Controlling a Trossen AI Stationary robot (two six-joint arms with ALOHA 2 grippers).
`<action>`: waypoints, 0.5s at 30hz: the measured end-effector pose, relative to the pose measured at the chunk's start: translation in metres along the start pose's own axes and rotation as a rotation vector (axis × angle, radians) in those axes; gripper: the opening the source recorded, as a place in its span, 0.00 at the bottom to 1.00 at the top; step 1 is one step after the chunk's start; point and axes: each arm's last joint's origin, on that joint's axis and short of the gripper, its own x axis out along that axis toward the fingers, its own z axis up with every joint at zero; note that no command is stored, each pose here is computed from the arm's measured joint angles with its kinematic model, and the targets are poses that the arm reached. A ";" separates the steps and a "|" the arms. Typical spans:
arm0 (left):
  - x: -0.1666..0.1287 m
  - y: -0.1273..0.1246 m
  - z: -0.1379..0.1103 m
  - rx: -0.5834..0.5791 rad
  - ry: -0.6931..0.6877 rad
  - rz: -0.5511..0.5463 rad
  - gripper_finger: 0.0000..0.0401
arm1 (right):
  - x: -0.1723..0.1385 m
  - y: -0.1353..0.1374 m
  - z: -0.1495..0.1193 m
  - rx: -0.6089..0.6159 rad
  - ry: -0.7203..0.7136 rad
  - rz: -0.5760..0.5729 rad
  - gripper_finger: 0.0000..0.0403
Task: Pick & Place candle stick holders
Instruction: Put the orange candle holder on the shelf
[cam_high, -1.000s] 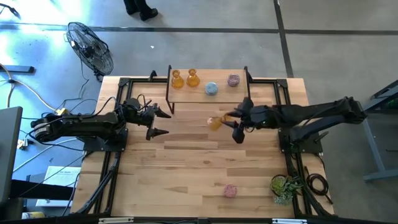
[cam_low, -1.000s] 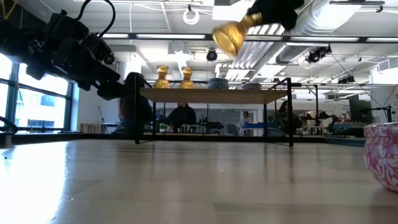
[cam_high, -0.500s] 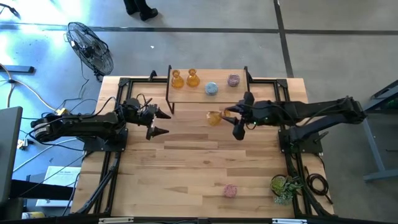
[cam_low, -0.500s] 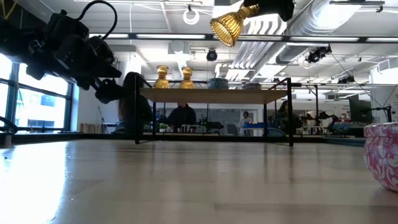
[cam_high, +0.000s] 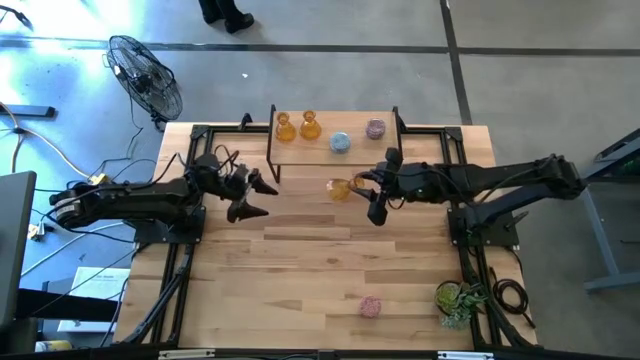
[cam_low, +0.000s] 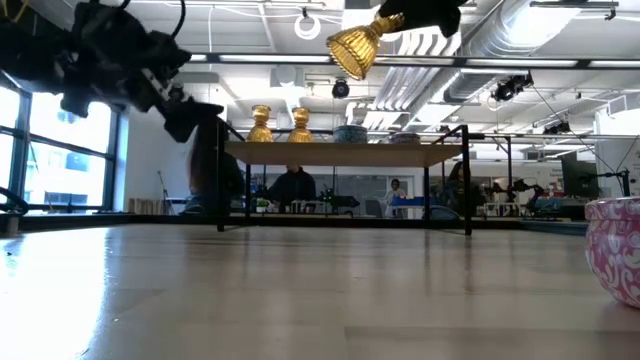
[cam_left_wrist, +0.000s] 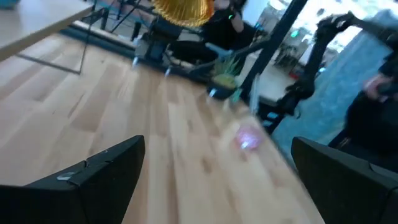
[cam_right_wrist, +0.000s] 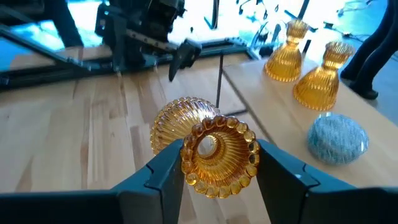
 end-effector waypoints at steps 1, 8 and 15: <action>0.001 -0.001 0.004 -0.015 -0.007 -0.009 1.00 | 0.001 -0.001 0.002 0.005 -0.015 0.001 0.39; 0.007 -0.007 0.037 0.004 -0.063 -0.043 1.00 | 0.008 -0.013 0.004 0.024 -0.009 0.009 0.39; 0.013 -0.020 0.070 0.082 -0.118 -0.093 1.00 | 0.007 -0.012 0.003 0.024 0.006 0.028 0.39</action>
